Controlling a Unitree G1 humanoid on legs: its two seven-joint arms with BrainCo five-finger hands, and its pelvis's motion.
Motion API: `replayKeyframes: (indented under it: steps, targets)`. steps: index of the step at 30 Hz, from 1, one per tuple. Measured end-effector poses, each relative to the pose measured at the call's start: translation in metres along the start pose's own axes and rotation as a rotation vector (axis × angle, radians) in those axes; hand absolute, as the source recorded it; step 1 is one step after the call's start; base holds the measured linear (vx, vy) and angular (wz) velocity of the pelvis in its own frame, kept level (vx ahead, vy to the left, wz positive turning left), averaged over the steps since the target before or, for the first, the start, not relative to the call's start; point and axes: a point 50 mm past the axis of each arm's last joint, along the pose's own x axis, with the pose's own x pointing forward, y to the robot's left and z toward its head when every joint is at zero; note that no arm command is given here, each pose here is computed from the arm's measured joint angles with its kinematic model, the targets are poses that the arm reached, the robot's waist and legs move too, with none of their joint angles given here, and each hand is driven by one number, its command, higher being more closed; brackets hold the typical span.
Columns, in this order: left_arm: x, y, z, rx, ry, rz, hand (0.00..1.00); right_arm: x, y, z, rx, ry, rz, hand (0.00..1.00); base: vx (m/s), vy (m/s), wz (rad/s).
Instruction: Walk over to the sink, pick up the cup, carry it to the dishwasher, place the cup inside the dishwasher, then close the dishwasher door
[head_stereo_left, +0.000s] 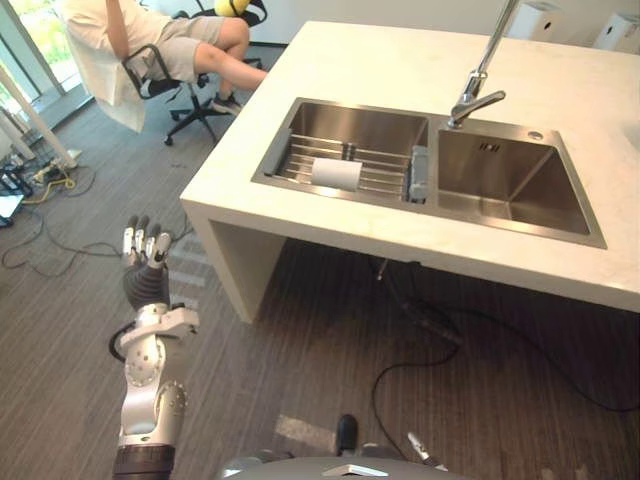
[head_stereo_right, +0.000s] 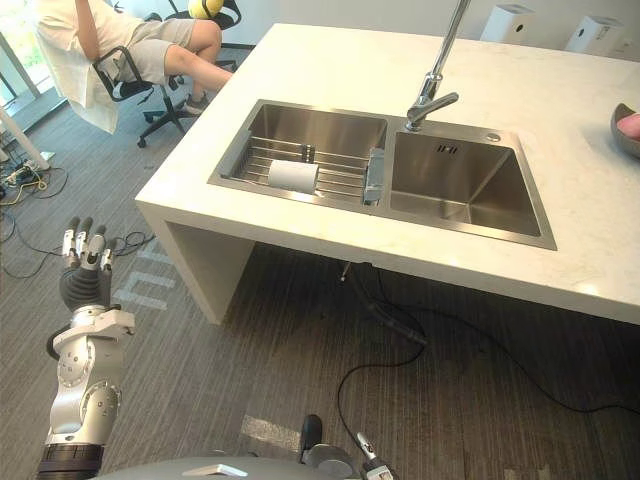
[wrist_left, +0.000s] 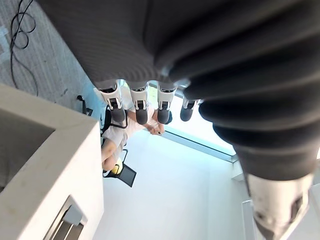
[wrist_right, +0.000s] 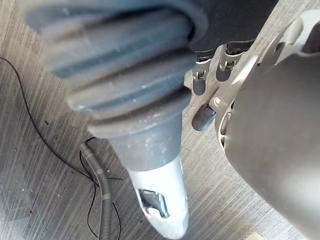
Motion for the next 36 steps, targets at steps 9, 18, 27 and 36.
replayKeyframes:
  steps: [9,18,27,36]
  targets:
    - [-0.006,-0.060,-0.032,-0.137,0.233,-0.329,0.00,-0.002,-0.007,-0.010,-0.049,0.063,-0.046,0.00,-0.02,0.029,0.04]
    - [0.027,-0.040,0.026,0.003,-0.071,-0.081,0.00,-0.010,-0.035,-0.002,-0.093,0.106,-0.122,0.00,0.11,-0.119,0.15]
    - [0.019,-0.049,0.067,0.033,-0.272,-0.163,0.00,-0.009,-0.033,0.033,-0.034,-0.045,-0.092,0.00,0.25,0.053,-0.17]
    - [0.019,-0.061,0.059,-0.079,-0.181,-0.415,0.00,-0.007,-0.029,-0.004,0.120,0.014,-0.128,0.00,0.18,0.178,-0.23]
